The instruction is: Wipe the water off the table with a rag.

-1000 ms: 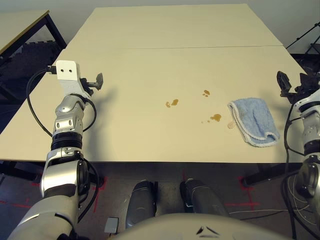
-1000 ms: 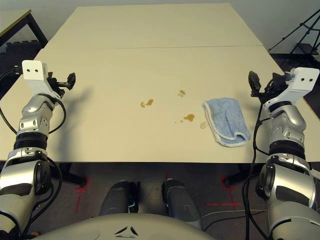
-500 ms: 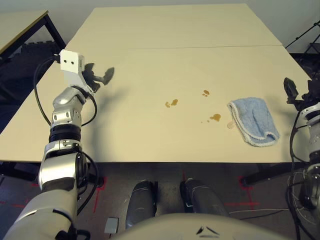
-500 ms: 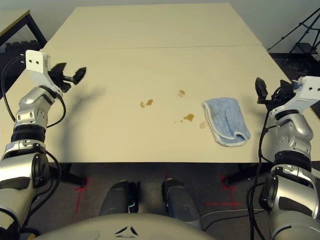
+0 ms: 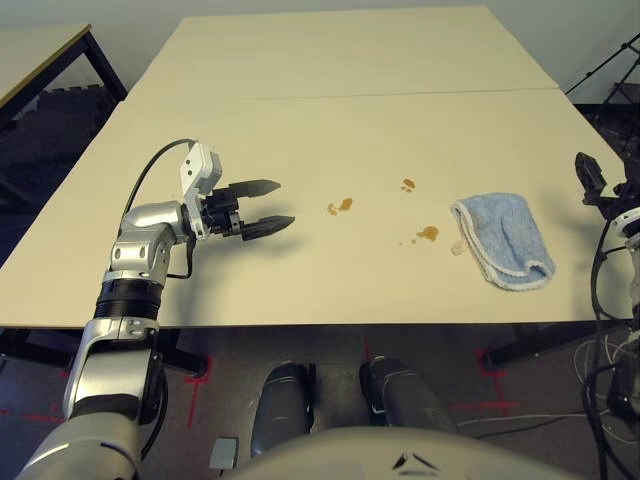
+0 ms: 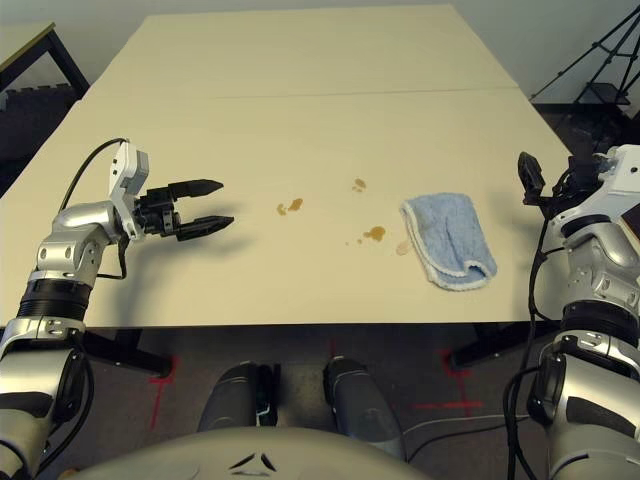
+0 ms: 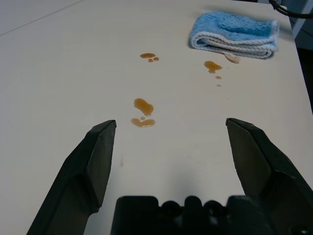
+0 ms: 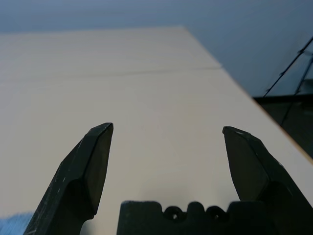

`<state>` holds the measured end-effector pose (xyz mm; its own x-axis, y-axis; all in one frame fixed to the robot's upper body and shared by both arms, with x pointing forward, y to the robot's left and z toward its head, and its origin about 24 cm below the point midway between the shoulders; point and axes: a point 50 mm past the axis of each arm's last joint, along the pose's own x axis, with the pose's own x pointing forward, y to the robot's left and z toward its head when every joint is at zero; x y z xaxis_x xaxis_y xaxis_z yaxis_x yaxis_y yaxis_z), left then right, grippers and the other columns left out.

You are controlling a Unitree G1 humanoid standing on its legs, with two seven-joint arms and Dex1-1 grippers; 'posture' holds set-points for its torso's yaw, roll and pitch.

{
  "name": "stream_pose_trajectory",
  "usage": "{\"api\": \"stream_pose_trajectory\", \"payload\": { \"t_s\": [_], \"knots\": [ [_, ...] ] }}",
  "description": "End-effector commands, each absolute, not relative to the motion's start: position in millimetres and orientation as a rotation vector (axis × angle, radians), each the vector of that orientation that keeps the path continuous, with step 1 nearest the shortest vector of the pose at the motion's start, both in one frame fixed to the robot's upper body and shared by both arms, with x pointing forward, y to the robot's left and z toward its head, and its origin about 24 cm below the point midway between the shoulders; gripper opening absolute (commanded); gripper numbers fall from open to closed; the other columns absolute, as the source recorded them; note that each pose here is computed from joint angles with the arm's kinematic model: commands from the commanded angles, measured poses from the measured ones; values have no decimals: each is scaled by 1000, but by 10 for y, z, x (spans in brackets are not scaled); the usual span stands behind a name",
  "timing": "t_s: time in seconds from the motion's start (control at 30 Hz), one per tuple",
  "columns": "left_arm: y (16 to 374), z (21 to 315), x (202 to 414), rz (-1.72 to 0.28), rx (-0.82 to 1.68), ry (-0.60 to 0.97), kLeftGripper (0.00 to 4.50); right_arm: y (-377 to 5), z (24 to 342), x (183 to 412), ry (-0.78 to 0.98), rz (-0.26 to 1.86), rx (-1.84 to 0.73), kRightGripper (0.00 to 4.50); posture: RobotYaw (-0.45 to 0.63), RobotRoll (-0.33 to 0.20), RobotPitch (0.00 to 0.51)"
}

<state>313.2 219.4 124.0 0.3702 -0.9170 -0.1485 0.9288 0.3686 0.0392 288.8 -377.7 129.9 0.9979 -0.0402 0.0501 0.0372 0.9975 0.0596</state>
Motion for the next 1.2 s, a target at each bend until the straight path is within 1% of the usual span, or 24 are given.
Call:
{"api": "stream_pose_trajectory", "payload": {
  "t_s": [0.03,0.13,0.23,0.33,0.47,0.5,0.73,0.9,1.2],
  "knots": [
    [2138,1226,3135,-1214,144,111,4500,-3807,1347,2789,96,45,77,4457,-287,0,89],
    [2109,1210,3137,-1217,145,110,4500,-3775,1408,2664,243,162,107,4457,-299,0,91],
    [2100,1197,3140,-1216,147,109,4500,-3645,1439,2588,352,290,148,4457,-301,0,92],
    [2096,1188,3141,-1214,150,107,4500,-3505,1421,2566,422,372,183,4457,-300,0,93],
    [2083,1177,3138,-1213,152,105,4500,-3341,1298,2606,491,430,224,4457,-300,0,93],
    [2087,1175,3134,-1212,153,105,4500,-3309,1268,2613,503,438,231,4457,-286,0,93],
    [2113,1176,3113,-1202,164,104,4500,-3212,1074,2732,556,428,205,4457,-286,0,93],
    [2120,1182,3106,-1198,170,102,4500,-3152,1010,2801,570,437,179,4457,-286,0,93],
    [2126,1191,3104,-1200,181,104,4500,-2975,812,2804,626,497,148,4457,-286,0,93]
  ]
}}
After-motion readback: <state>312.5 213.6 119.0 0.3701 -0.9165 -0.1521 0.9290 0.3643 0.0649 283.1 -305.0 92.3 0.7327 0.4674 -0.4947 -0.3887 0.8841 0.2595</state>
